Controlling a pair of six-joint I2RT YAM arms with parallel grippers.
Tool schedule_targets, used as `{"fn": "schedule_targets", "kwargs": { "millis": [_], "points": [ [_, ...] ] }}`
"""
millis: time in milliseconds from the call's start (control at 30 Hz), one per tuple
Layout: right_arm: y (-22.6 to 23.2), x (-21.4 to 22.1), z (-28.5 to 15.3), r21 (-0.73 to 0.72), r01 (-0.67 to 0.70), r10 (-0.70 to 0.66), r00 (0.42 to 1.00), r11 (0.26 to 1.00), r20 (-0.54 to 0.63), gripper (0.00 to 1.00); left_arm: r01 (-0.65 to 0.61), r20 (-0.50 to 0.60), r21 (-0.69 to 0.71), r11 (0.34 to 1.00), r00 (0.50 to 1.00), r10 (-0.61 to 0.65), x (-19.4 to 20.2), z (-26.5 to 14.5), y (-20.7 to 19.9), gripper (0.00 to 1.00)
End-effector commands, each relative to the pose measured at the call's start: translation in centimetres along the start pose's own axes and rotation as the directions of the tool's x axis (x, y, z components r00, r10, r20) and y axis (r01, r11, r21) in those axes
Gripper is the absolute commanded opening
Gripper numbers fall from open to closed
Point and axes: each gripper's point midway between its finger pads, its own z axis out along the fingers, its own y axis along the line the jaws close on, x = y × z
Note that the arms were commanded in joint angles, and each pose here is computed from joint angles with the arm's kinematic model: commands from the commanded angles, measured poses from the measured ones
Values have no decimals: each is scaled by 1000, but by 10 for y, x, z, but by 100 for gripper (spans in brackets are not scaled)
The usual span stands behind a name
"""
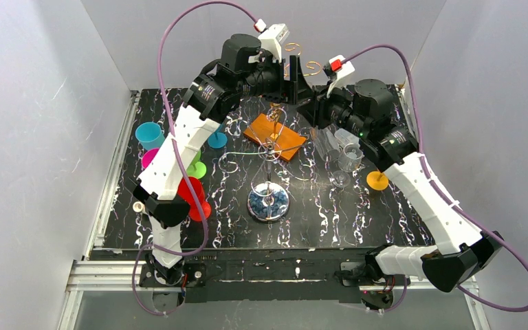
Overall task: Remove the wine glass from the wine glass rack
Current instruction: Place the wine glass at the center of the board.
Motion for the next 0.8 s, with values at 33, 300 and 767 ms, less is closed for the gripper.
{"fn": "schedule_targets", "kwargs": {
  "millis": [33, 300, 767],
  "points": [
    [-2, -21, -5, 29, 30, -32, 998, 999, 61, 14, 7, 76, 86, 996, 997, -13, -23, -15, -27, 24],
    [-6, -36, -21, 85, 5, -11, 997, 996, 77, 1, 14, 121, 116, 993, 992, -28, -36, -17, -36, 44],
    [-52, -37, -50, 356, 64, -78, 997, 932, 24, 1, -12, 158, 157, 988, 987, -13, -45, -16, -43, 89]
  ]
}}
